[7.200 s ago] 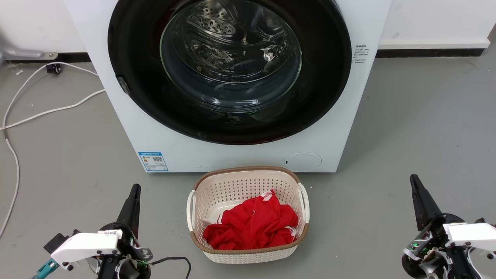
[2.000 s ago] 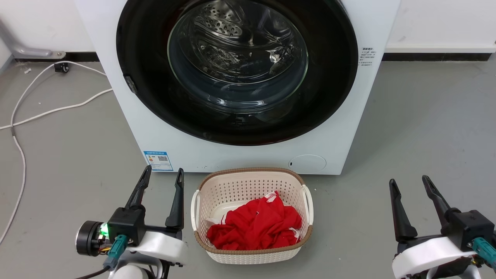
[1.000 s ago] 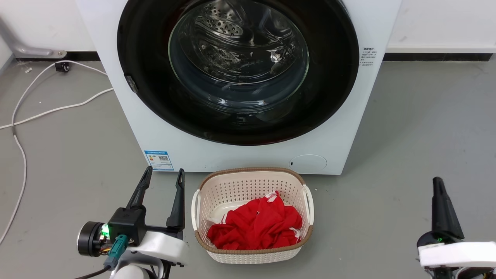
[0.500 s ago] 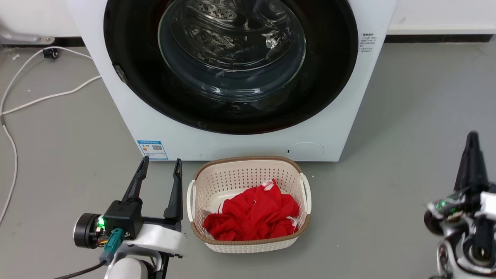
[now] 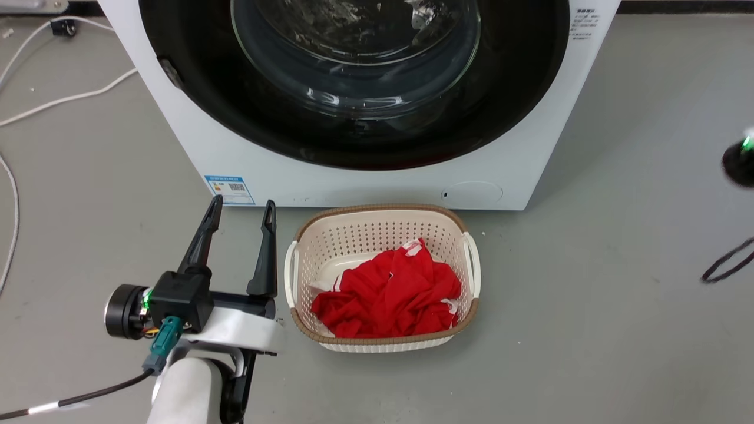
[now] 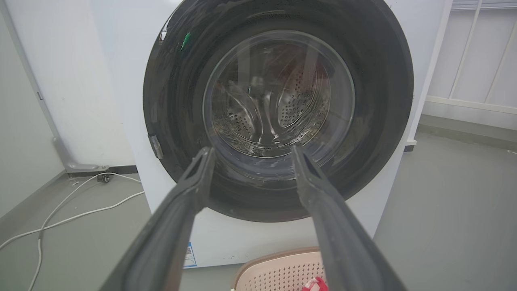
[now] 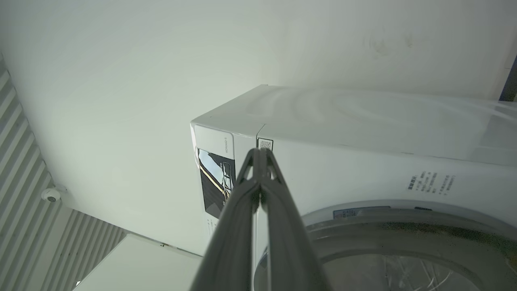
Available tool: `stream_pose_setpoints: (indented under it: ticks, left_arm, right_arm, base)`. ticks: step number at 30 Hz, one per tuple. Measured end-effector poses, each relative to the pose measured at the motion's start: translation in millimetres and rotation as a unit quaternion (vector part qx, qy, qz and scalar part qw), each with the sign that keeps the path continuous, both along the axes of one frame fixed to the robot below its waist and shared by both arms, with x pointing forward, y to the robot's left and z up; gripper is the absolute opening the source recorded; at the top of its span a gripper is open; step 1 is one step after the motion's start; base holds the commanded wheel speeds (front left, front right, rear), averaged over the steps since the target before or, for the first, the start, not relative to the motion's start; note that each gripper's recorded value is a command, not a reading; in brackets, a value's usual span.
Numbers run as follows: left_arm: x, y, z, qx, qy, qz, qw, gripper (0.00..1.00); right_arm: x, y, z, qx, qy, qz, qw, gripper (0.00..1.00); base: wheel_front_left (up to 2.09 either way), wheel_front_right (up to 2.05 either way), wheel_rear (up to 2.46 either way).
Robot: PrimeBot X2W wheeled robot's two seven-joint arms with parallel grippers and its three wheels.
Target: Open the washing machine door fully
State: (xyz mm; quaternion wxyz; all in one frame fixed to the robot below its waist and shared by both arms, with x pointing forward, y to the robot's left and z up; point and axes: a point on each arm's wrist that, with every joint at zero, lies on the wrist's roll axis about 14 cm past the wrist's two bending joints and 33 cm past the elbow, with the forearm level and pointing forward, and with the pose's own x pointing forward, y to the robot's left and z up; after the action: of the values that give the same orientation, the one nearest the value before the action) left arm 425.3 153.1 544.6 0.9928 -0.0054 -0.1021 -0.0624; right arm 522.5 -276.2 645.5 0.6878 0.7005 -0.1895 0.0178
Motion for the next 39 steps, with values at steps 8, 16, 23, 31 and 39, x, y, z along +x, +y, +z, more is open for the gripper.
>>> stream_pose_setpoints:
  ticks: [8, 16, 23, 31, 39]
  left_arm:
    - [13, 5, -10, -0.001, 0.010, 0.005, 1.000, 1.00]
    - [26, 8, -22, 0.000, 0.022, 0.008, 1.000, 1.00]
    - [31, 14, -29, 0.003, 0.028, 0.013, 1.000, 1.00]
    - [38, 18, -39, 0.002, 0.038, 0.017, 0.999, 1.00]
    - [49, 19, -51, 0.001, 0.049, 0.018, 0.999, 1.00]
  right_arm:
    - [63, 19, 45, -0.121, 0.009, 0.052, 0.991, 0.00]
    - [107, 66, 56, -0.247, 0.040, 0.131, 0.959, 0.00]
    - [132, 111, 24, -0.352, 0.116, 0.221, 0.902, 0.00]
    - [147, 137, -18, -0.396, 0.175, 0.280, 0.857, 0.00]
    - [162, 158, -54, -0.413, 0.207, 0.314, 0.829, 0.00]
  base:
    - [0.00, 0.00, 0.00]
    - [0.00, 0.00, 0.00]
    - [0.00, 0.00, 0.00]
    - [0.00, 0.00, 0.00]
    - [0.00, 0.00, 0.00]
